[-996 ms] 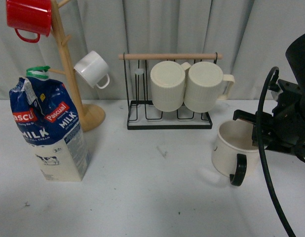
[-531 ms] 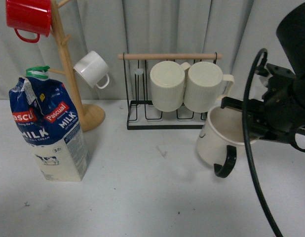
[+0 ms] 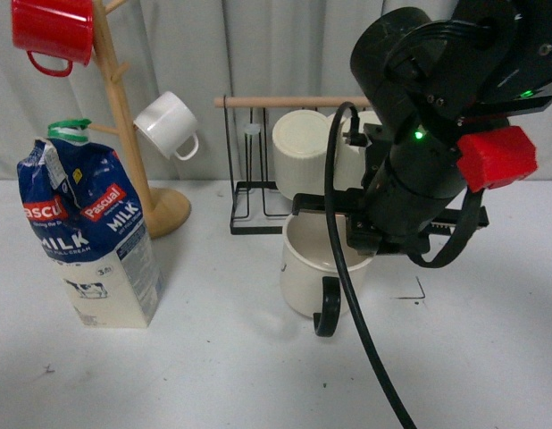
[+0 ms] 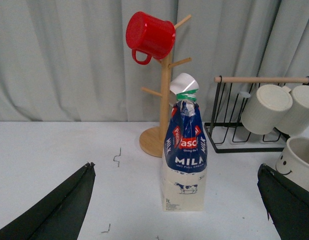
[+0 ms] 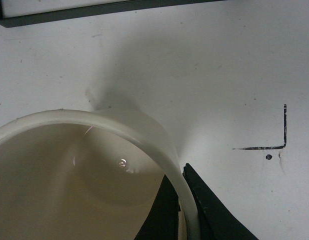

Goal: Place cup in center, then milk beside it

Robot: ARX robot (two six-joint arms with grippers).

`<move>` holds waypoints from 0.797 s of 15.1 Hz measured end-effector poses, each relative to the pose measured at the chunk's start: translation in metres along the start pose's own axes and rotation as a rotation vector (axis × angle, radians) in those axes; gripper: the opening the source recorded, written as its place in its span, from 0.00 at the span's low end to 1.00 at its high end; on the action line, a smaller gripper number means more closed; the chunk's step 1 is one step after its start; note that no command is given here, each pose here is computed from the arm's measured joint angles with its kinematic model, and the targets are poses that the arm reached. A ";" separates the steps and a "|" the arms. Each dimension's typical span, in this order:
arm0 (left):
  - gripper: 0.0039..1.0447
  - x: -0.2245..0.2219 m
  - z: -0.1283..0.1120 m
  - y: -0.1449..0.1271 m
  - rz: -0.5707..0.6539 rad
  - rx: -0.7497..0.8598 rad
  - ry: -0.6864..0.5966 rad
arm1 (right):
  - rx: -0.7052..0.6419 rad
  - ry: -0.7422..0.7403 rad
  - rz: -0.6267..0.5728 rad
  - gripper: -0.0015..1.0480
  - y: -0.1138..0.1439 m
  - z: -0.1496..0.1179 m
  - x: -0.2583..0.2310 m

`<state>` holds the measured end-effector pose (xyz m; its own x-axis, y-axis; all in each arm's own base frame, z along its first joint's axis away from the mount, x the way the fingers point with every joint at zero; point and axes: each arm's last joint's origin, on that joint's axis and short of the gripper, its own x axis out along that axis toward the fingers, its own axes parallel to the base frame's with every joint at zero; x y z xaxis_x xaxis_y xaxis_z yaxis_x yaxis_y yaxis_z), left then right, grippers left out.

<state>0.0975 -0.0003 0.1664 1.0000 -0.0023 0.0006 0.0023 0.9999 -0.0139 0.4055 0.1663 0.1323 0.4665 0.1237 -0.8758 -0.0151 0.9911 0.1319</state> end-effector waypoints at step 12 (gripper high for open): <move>0.94 0.000 0.000 0.000 0.000 0.000 0.000 | -0.084 0.061 -0.010 0.03 0.008 -0.011 0.008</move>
<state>0.0975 -0.0003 0.1664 1.0000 -0.0027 0.0006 0.0027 0.9999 -0.0139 0.3997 0.1760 0.1215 0.4119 0.1140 -0.9041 -0.0857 0.9926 0.0861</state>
